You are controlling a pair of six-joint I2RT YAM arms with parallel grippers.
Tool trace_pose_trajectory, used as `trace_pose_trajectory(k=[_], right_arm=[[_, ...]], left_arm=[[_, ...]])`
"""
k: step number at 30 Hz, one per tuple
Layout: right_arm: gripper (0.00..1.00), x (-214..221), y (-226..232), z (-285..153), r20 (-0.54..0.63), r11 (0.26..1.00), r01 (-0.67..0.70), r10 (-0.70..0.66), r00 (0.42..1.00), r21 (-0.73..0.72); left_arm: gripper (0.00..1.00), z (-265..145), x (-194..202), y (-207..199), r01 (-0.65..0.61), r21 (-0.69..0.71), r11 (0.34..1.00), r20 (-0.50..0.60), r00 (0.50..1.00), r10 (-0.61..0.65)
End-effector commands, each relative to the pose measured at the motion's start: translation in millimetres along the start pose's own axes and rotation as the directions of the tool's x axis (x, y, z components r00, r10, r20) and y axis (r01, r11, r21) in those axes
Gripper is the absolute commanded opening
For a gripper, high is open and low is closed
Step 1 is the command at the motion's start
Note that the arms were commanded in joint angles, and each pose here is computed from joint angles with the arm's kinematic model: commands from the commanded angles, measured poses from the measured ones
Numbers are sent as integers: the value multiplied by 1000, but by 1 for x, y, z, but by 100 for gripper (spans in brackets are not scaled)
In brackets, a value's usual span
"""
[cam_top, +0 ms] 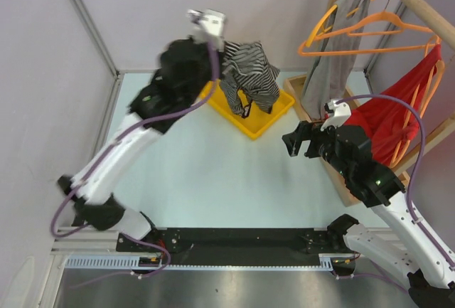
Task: Place the tank top on the hanger
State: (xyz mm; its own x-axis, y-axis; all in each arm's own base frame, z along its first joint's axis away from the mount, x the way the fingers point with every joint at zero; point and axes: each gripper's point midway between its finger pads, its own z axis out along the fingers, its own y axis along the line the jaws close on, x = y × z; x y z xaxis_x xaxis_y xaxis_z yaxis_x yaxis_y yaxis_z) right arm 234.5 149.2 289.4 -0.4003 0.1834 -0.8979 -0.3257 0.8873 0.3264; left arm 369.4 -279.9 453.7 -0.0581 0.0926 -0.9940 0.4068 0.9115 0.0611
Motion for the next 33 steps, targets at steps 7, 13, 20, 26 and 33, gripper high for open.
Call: trace_pose_trajectory(k=[7, 13, 20, 26, 33], right_arm=[[100, -12, 1, -5, 41, 1000, -8, 8, 999, -4], [100, -9, 1, -3, 31, 1000, -18, 18, 999, -4], [99, -1, 11, 1, -13, 998, -39, 38, 999, -52], [100, -7, 19, -13, -15, 995, -43, 41, 999, -93], [100, -51, 34, -44, 46, 991, 12, -6, 999, -133]], left_arm=[[0, -158, -20, 55, -4, 12, 1000, 121, 993, 3], [82, -150, 155, 71, 83, -176, 981, -199, 973, -119], [99, -157, 237, 133, 91, -450, 888, -332, 907, -260], [99, -151, 185, 106, 198, -249, 948, -186, 951, -247], [99, -138, 167, 55, 198, 54, 979, -279, 944, -176]])
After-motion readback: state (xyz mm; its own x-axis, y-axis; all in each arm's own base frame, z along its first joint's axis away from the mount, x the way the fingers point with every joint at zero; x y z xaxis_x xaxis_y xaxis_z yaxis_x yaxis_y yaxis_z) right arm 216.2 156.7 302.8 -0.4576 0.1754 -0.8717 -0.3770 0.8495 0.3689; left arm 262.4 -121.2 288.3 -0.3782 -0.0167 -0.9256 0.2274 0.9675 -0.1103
